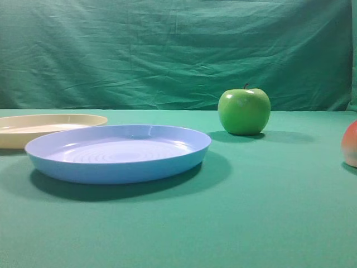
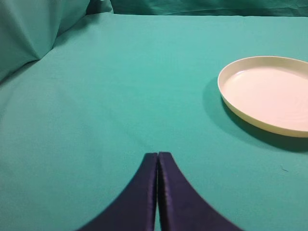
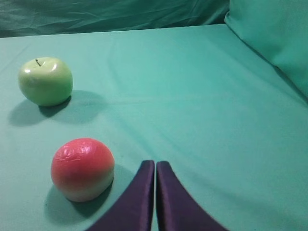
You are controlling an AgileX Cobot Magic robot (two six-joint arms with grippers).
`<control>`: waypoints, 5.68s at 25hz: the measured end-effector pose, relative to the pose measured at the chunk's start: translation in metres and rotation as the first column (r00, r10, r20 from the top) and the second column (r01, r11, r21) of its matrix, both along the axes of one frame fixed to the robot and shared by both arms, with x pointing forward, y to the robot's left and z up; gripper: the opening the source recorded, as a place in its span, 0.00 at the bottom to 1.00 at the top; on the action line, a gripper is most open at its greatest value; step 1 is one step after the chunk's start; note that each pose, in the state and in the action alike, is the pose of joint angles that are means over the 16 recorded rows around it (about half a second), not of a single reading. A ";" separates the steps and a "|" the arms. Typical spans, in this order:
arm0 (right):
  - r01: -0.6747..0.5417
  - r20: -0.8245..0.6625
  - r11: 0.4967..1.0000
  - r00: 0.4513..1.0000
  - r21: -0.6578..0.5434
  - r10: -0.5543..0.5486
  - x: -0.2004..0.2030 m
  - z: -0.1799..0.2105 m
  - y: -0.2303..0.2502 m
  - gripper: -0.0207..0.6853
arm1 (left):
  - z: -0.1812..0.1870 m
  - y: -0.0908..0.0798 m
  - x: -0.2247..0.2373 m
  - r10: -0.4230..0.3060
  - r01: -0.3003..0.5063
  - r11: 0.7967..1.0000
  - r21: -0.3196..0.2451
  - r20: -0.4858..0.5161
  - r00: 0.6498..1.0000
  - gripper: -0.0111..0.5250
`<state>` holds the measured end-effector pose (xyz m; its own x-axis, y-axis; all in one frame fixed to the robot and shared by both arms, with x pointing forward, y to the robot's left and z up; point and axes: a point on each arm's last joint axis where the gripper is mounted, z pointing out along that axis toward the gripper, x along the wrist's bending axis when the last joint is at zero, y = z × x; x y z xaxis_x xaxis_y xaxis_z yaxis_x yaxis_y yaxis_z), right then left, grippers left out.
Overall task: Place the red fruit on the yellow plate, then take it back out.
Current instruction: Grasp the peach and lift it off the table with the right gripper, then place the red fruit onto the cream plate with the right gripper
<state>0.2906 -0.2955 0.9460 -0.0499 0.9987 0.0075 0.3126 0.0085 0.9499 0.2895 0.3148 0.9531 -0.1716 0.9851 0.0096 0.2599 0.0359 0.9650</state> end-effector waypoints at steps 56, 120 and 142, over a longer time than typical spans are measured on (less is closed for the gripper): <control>-0.094 -0.284 0.995 0.954 0.019 0.095 0.052 0.121 0.012 0.03 | 0.000 0.000 0.000 0.000 0.000 1.000 0.000 0.000 1.000 0.02; -0.723 -0.520 0.691 0.580 0.026 0.627 0.288 0.128 0.193 0.33 | 0.000 0.000 0.000 0.000 0.000 1.000 0.000 0.000 1.000 0.02; -0.902 -0.422 0.427 0.409 -0.056 0.809 0.307 0.018 0.391 0.59 | 0.000 0.000 0.000 0.000 0.000 1.000 0.000 0.000 1.000 0.02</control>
